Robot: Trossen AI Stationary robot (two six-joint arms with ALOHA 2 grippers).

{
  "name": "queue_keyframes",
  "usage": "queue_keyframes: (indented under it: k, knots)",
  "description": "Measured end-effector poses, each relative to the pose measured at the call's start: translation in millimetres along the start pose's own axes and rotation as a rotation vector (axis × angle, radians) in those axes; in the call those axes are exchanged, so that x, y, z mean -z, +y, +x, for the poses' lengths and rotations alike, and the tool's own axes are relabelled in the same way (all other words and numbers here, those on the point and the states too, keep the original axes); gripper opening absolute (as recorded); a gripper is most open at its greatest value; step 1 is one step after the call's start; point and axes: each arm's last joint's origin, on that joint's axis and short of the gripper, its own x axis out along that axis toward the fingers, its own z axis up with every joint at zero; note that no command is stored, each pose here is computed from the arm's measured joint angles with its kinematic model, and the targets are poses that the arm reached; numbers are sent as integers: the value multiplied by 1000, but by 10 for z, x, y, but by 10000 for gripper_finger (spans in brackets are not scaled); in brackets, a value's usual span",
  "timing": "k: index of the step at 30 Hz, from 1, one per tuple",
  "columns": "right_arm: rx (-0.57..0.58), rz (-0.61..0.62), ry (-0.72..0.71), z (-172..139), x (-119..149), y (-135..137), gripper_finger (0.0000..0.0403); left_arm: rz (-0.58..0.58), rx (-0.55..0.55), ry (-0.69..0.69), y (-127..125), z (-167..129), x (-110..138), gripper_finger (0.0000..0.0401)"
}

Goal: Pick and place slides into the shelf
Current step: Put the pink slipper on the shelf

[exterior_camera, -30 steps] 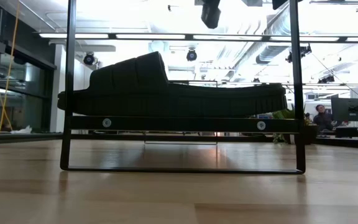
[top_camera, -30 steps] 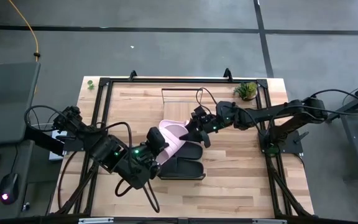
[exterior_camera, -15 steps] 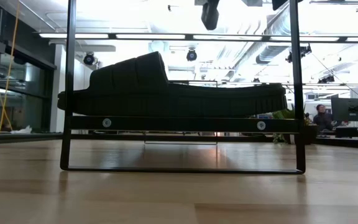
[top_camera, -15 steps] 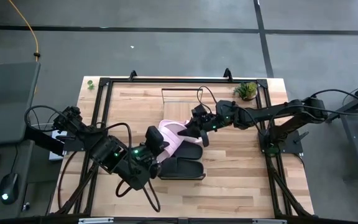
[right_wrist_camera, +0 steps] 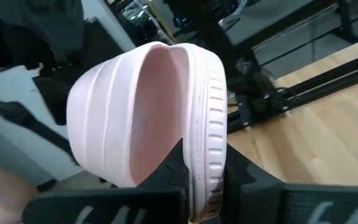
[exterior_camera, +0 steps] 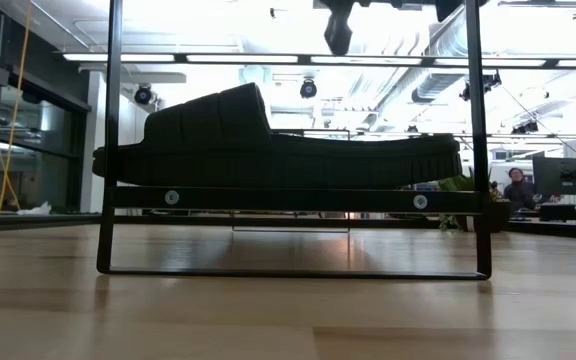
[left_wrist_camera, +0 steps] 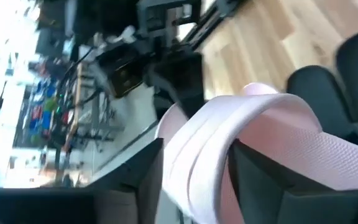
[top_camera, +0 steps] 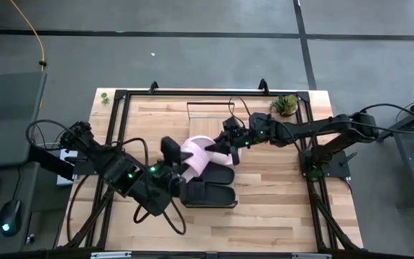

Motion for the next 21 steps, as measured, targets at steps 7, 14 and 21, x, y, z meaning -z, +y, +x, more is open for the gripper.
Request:
queue_keyframes:
  k: [7,14,21]
  knots:
    - [68,-17,-50,-60,-117,-200,18,-188,-66,21,254,-193,257,215]
    - [120,-49,-121,-151,-276,-402,18,-432,-67,-11,551,-435,577,222]
    - [167,-83,-182,-292,-431,-506,18,-524,-50,-3,692,-570,824,204]
